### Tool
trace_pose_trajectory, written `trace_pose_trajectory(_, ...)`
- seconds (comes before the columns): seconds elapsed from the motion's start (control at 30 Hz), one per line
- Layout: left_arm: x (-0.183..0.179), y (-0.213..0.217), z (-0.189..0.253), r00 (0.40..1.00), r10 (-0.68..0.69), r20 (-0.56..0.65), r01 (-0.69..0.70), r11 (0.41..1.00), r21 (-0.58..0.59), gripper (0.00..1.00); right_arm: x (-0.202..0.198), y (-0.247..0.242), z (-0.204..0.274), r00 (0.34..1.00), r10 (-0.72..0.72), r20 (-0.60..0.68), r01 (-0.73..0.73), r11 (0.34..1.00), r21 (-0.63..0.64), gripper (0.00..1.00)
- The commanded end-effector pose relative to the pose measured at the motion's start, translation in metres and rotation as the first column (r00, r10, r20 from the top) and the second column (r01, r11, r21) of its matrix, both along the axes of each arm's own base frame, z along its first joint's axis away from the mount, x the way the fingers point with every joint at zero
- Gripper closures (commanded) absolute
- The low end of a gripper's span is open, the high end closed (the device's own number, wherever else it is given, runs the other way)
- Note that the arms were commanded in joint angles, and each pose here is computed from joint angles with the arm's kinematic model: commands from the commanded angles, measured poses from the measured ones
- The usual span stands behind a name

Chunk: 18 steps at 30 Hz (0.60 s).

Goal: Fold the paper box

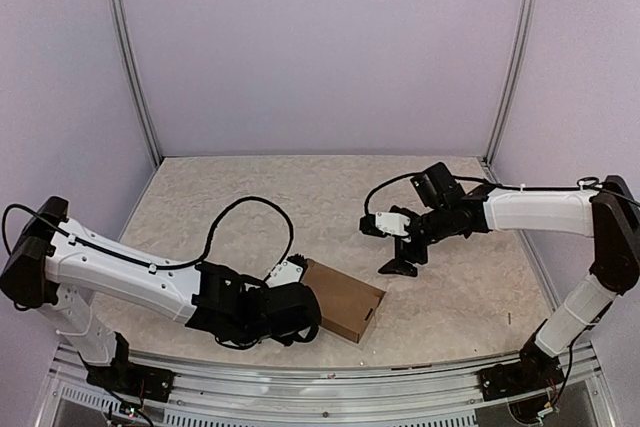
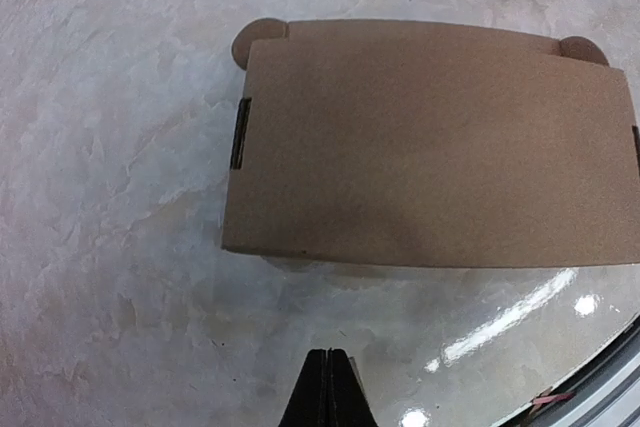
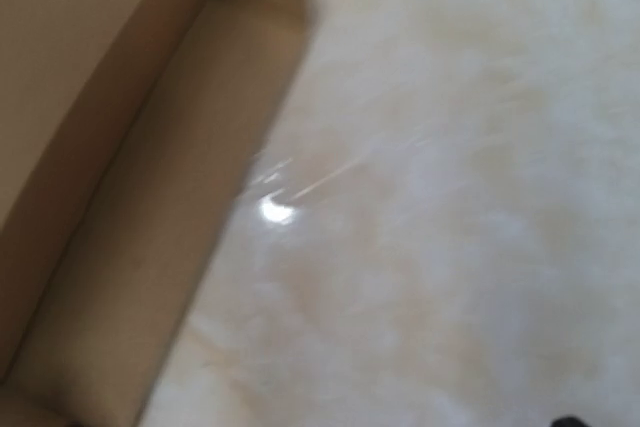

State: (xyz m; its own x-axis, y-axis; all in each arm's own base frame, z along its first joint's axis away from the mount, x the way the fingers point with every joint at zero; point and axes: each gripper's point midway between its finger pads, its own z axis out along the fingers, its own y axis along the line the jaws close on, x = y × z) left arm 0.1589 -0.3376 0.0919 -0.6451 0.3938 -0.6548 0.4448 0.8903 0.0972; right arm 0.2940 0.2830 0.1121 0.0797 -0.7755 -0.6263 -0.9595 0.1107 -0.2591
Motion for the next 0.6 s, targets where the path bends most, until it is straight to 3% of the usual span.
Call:
trace_pose_trajectory(0.0,-0.008,0.039,-0.027,0.972,0.188,-0.144,-0.193,0.981,-0.024,0.98,-0.012,0.001,-0.034,0.997,0.049,0.068,-0.038,0.989,-0.146,0.01)
trace_pose_trajectory(0.17,0.005,0.04,-0.048,0.94,0.203,-0.273,-0.246,0.96,-0.136,0.89,-0.034,0.013,-0.045,0.991,0.116,0.067,-0.102,0.977,-0.189,0.01)
trace_pose_trajectory(0.57,0.059,0.009,-0.051,0.966,0.077,-0.246,-0.126,0.974,-0.189,0.88,-0.126,0.041,-0.059,0.946,0.325,0.024,-0.308,0.917,-0.253,0.01)
